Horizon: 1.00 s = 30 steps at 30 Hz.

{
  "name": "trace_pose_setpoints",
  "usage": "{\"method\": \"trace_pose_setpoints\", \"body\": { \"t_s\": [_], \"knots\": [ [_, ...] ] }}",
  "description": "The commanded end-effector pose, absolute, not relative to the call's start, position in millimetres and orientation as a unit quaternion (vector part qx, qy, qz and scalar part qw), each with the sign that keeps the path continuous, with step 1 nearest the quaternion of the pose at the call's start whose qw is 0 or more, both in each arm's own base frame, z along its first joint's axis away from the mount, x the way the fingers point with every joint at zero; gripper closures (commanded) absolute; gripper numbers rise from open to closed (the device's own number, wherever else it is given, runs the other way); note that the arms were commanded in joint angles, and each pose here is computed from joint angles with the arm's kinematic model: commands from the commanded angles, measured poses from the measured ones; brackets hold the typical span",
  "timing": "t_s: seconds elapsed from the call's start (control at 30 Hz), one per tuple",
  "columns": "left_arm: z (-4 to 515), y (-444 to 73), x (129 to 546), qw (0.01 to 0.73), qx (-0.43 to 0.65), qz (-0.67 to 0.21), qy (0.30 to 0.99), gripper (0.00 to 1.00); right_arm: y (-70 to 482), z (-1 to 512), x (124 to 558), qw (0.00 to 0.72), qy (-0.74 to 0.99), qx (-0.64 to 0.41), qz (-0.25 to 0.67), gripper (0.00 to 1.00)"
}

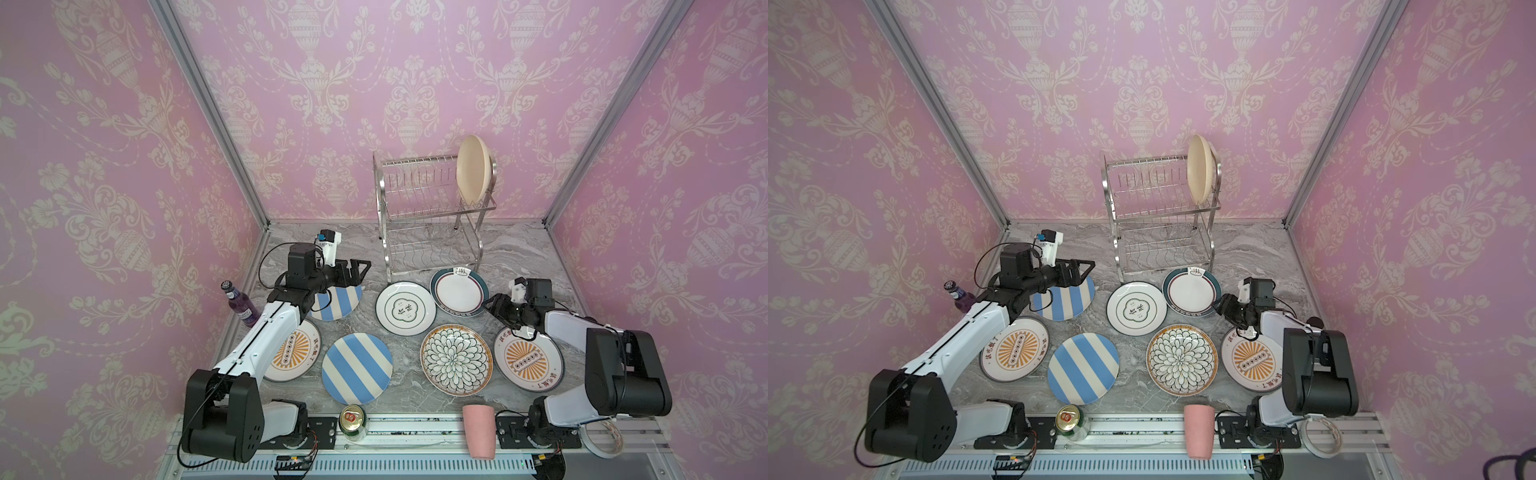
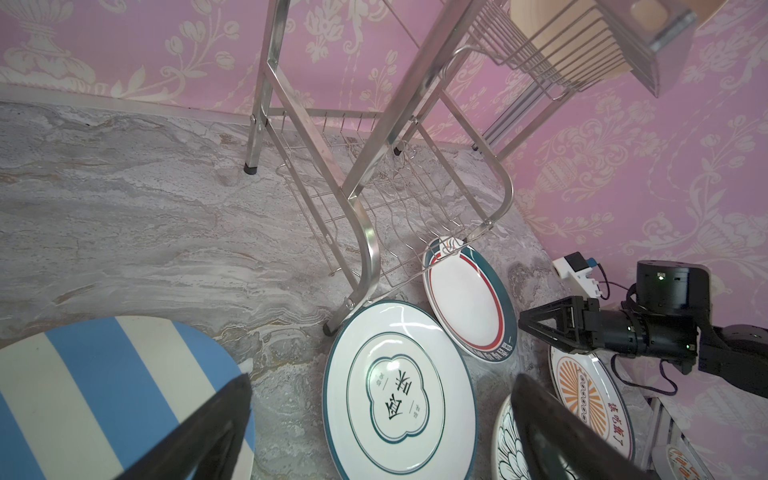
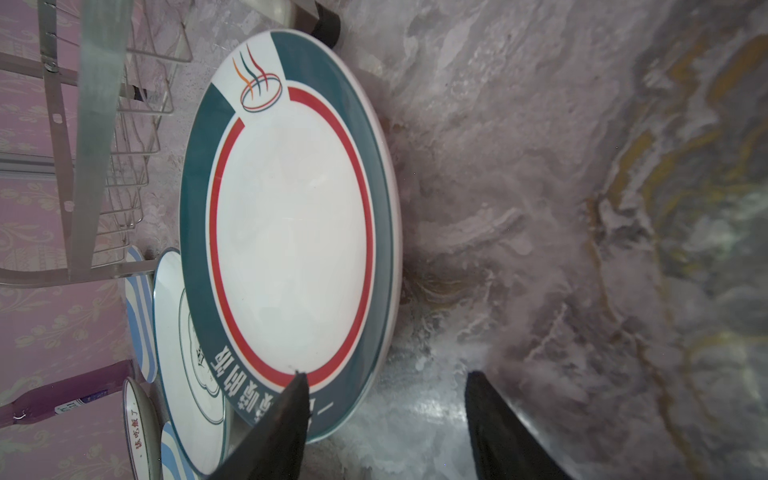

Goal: Load the plates into the dish rack
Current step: 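Move the right gripper to the green-rimmed white plate's rim and grasp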

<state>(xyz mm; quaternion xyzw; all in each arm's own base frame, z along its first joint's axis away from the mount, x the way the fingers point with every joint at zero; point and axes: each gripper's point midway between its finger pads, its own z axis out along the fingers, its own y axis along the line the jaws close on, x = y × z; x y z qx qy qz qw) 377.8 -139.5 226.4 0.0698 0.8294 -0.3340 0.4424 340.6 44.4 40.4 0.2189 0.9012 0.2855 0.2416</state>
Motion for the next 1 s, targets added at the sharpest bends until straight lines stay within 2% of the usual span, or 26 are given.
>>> {"method": "trace_pose_setpoints", "body": {
  "t_s": [0.0,0.37,0.97],
  "knots": [
    [227,-142,372,0.442,0.088,-0.329,0.83,0.01,42,49,358,0.265,0.888,0.223,0.301,0.4],
    [226,-140,370,0.443,0.09,-0.318,0.833,0.01,45,36,370,0.259,0.877,0.243,0.324,0.45],
    [232,-138,368,0.46,0.098,-0.309,0.826,0.01,36,11,370,0.242,0.892,0.257,0.284,0.7]
  ]
}}
